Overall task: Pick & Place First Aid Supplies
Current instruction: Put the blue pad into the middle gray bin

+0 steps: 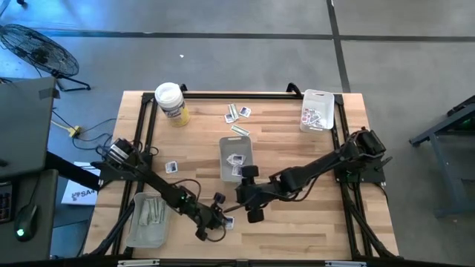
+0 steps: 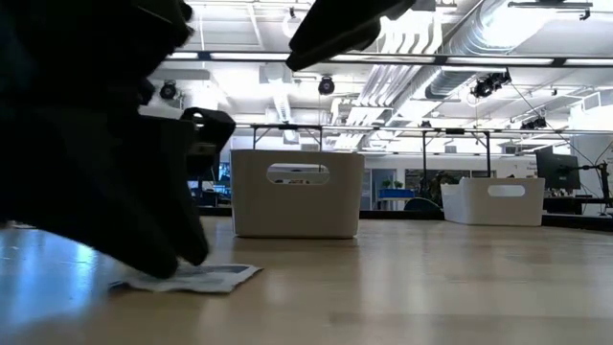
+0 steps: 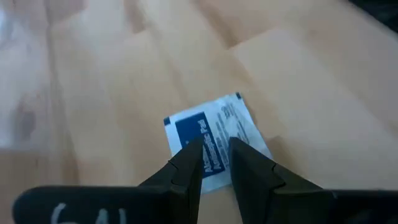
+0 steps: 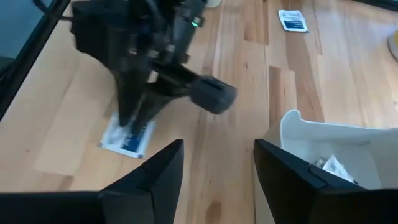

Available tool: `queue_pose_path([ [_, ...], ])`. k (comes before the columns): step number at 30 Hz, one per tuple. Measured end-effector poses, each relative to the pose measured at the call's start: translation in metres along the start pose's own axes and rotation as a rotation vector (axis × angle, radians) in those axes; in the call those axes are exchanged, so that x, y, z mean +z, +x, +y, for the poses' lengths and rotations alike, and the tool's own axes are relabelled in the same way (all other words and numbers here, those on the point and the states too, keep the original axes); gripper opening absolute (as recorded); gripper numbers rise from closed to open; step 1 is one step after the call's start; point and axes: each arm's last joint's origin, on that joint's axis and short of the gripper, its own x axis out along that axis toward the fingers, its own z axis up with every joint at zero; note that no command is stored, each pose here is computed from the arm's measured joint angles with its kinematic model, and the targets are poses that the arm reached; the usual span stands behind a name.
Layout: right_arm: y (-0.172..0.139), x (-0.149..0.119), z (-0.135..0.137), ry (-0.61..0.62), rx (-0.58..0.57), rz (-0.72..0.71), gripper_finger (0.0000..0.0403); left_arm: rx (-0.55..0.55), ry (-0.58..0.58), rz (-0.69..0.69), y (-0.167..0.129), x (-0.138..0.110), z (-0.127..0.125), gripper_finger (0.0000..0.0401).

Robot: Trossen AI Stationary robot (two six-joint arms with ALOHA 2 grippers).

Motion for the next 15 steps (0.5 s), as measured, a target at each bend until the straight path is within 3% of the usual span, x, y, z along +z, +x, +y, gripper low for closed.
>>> queue_pose_path([
  [6, -0.001, -0.001, 0.003, -0.003, 0.005, 0.009, 0.0188, 0.052, -0.045, 0.113, -0.005, -0.006, 0.011, 0.0075],
  [15, -0.002, -0.002, 0.005, -0.013, 0.007, 0.013, 0.0185, 0.175, -0.067, 0.302, -0.048, -0.004, 0.024, 0.0075],
])
